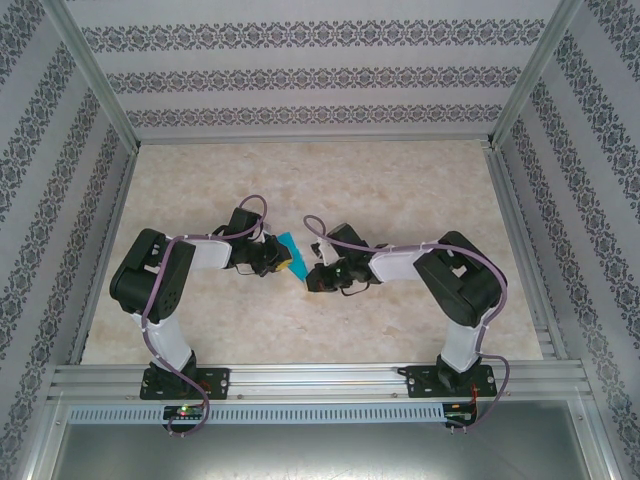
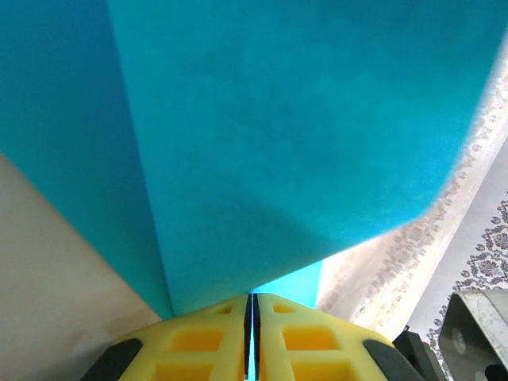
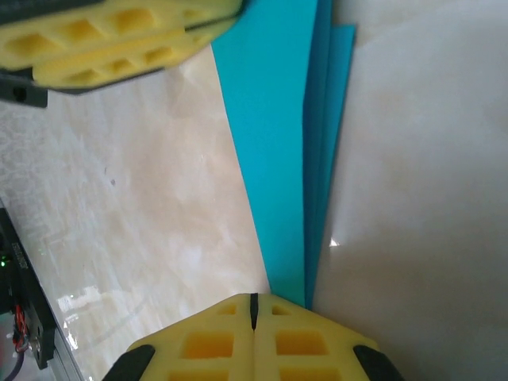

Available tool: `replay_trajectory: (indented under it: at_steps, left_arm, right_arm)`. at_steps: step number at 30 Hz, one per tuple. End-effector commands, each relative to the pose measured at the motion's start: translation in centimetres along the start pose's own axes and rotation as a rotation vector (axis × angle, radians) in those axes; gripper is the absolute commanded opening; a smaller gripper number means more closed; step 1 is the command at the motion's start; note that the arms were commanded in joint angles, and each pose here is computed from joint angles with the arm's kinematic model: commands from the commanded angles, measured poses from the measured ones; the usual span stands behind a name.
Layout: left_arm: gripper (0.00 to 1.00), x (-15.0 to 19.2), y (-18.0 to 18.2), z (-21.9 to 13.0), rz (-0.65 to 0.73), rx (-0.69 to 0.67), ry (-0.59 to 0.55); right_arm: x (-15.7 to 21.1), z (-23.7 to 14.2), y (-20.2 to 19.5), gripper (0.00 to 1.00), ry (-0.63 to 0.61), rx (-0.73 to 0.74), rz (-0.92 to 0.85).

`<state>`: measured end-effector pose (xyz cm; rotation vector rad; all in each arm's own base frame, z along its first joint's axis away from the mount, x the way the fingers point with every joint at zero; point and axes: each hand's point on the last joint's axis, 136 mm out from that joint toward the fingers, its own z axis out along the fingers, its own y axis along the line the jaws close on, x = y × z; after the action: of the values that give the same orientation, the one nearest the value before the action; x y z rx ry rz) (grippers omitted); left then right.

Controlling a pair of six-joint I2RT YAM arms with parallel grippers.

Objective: Fold a paper plane with a square sheet of paper (pick it up from the middle)

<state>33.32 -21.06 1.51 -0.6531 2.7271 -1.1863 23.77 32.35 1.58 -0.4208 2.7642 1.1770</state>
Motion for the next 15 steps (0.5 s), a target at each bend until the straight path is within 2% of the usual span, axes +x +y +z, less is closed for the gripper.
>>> replay_trajectory:
  at_steps: [1,6,15]
  left_arm:
    - [0.14,1.9,10.1,0.8,-0.125,-0.349,0.000]
    - [0.14,1.9,9.4,1.0,-0.117,-0.323,0.008]
    - [0.15,1.9,8.3,1.1,-0.102,-0.277,0.027]
  right_arm:
    - [5.9,-0.5,-2.9,0.05,0.169,0.075,0.102]
    - [5.2,-1.9,-2.1,0.05,0.127,0.074,0.065]
    - [-1.7,-3.3,2.9,0.05,-0.066,-0.017,-0.044]
